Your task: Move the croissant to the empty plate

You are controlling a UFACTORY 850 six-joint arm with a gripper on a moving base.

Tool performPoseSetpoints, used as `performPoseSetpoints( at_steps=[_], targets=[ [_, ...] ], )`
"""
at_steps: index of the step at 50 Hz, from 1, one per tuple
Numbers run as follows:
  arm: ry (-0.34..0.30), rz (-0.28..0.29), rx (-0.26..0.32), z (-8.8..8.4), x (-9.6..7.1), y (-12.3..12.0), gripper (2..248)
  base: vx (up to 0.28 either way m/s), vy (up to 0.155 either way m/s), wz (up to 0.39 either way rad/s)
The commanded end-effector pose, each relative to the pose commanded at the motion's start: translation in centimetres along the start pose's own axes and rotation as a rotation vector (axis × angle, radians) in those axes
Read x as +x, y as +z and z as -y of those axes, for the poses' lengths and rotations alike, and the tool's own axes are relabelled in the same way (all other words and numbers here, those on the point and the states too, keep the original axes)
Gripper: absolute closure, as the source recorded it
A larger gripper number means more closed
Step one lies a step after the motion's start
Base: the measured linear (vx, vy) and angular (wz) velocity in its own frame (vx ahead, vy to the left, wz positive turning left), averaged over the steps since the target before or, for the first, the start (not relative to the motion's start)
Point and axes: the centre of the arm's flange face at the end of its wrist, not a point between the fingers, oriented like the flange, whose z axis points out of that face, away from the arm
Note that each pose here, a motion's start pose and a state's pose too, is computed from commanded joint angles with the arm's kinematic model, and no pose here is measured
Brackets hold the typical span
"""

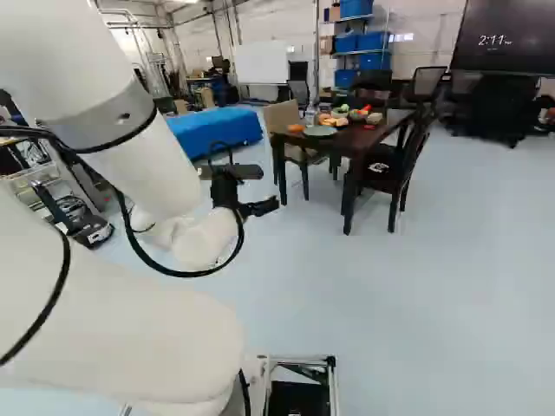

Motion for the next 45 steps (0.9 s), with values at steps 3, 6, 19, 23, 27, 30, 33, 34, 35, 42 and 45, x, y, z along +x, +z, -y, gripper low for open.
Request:
performPoseSetpoints(
  at_steps=[3, 6, 19, 23, 27, 30, 33, 34, 35, 42, 45],
  targets=[
    [0.0, 0.0, 0.0, 0.0, 0.0, 0.0, 3, 0.0, 0.0, 0.0],
    [0.0, 0.0, 0.0, 0.0, 0.0, 0.0, 3, 0.0, 0.0, 0.0],
    [0.0, 0.0, 0.0, 0.0, 0.0, 0.0, 3, 0.005, 0.0, 0.0],
    [0.0, 0.0, 0.0, 0.0, 0.0, 0.0, 3, 0.035, 0.0, -0.004],
    [0.0, 0.0, 0.0, 0.0, 0.0, 0.0, 3, 0.089, 0.001, -0.009],
    [0.0, 0.0, 0.0, 0.0, 0.0, 0.0, 3, 0.113, 0.008, -0.007],
    [0.0, 0.0, 0.0, 0.0, 0.0, 0.0, 3, 0.141, 0.022, -0.028],
    [0.0, 0.0, 0.0, 0.0, 0.0, 0.0, 3, 0.121, 0.027, -0.007],
    [0.0, 0.0, 0.0, 0.0, 0.0, 0.0, 3, 0.146, 0.033, -0.007],
    [0.0, 0.0, 0.0, 0.0, 0.0, 0.0, 3, 0.162, 0.041, -0.014],
    [0.0, 0.0, 0.0, 0.0, 0.0, 0.0, 3, 0.171, 0.04, -0.017]
  ],
)
